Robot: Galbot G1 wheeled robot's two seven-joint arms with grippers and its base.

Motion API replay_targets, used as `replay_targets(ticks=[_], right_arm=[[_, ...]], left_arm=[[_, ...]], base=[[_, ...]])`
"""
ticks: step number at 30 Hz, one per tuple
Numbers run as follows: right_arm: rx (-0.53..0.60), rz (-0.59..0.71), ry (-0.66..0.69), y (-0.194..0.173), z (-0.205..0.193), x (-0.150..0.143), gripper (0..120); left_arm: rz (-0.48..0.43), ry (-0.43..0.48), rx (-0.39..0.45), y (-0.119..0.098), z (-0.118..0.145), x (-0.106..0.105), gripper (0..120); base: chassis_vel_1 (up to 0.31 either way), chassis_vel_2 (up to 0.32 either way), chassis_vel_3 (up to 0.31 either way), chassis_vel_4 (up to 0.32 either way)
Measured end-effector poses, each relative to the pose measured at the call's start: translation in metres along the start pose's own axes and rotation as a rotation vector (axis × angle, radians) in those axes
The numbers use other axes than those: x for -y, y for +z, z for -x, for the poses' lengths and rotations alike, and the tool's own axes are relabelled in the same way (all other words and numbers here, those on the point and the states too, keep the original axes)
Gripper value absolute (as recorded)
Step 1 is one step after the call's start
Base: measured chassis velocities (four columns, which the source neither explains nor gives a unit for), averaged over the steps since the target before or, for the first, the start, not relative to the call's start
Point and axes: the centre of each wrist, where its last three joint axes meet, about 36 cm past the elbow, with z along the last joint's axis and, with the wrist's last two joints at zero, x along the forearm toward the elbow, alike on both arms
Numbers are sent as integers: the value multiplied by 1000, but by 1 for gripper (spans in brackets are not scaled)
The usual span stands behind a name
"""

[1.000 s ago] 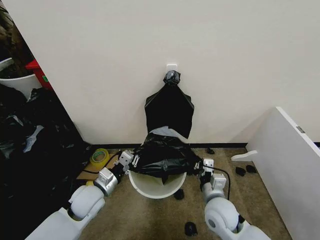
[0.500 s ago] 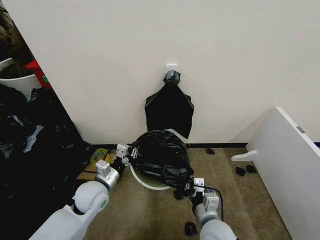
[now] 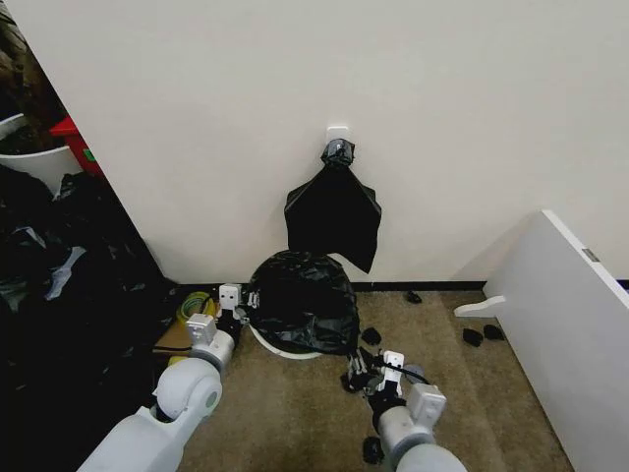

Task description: Place the garbage bag over the trash bin.

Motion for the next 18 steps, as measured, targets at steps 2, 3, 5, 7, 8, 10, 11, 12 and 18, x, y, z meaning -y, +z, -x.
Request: replay_targets(ticks=[2, 3, 5, 7, 8, 10, 11, 12, 18], right_arm=[[3, 15, -18, 2, -5, -2, 50], [4, 31, -44, 4, -10, -4, 54], [1, 52, -92, 9, -17, -6, 63], [4, 63, -118, 11, -18, -6, 67], [12, 80, -149, 14, -18, -6, 73], [11, 98, -163, 17, -17, -5, 77], [3, 133, -175, 17, -14, -6, 81], [-11, 191, -181, 15, -11, -8, 86], [13, 388, -204, 5, 6, -13, 100]], left_arm=[[-10, -10, -3, -1, 1, 0, 3], [-24, -17, -5, -3, 1, 1, 3], [-50, -16, -5, -9, 2, 5, 3], [-60, -14, -5, -11, 2, 7, 3], [-70, -11, -4, -13, 2, 9, 3], [-76, -10, -4, -15, 2, 10, 3], [-81, -8, -5, -17, 1, 11, 3], [-87, -5, -6, -18, 0, 12, 3], [-115, 6, -12, -26, -6, 15, 3]], base=[[0, 0, 0, 0], [0, 0, 0, 0], [0, 0, 0, 0], [0, 0, 0, 0], [0, 0, 0, 0], [0, 0, 0, 0], [0, 0, 0, 0], [0, 0, 0, 0], [0, 0, 0, 0]])
